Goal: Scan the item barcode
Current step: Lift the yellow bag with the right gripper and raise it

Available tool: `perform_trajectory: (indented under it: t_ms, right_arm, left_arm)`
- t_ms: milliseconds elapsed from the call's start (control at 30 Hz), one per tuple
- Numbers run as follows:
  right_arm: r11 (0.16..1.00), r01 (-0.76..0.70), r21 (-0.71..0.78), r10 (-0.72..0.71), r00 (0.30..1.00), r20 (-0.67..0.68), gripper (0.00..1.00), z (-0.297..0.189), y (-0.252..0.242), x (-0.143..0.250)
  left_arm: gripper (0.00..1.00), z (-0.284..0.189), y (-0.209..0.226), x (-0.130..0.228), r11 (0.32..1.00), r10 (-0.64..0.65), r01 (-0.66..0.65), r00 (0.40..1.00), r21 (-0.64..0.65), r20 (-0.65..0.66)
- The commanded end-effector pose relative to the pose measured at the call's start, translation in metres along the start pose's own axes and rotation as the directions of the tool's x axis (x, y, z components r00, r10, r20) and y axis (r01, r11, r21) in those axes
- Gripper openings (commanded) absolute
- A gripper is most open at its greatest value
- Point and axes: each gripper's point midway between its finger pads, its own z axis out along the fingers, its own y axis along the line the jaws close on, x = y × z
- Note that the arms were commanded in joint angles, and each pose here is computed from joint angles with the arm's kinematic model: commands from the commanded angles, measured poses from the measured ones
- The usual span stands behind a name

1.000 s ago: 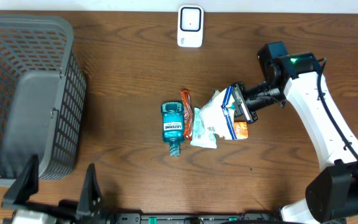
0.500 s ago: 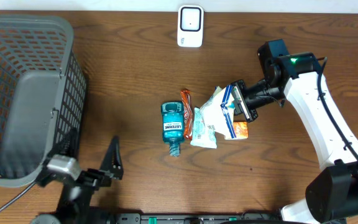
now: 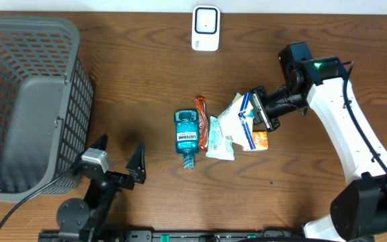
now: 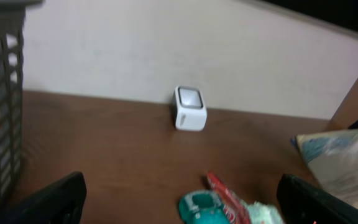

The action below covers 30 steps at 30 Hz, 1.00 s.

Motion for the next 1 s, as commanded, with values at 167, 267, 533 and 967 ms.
perform_trajectory:
  t_ms: [167,267,533,967]
  right_arm:
    - [1.0,0.0,-0.011,0.0,1.0,-0.006,0.01,-0.002,0.004,0.003]
    - [1.0,0.0,-0.011,0.0,1.0,-0.006,0.01,-0.002,0.004,0.003]
    - [0.997,0.077,-0.011,-0.077,0.997,0.002,0.01,-0.002,0.004,0.002]
    - [0.737,0.607,0.298,-0.663,0.562,0.494,0.01,-0.023,0.053,-0.091]
  left_arm:
    - [0.98,0.008,0.01,0.037,1.0,-0.019,0.018,0.997,-0.009,-0.073]
    - [0.98,0.011,0.014,0.052,1.0,-0.026,0.025,0.994,-0.018,-0.105]
    - [0.98,0.01,0.019,0.074,0.999,-0.044,0.038,0.984,-0.037,-0.172]
    - [0.98,0.007,0.023,0.091,0.997,-0.063,0.05,0.969,-0.058,-0.239]
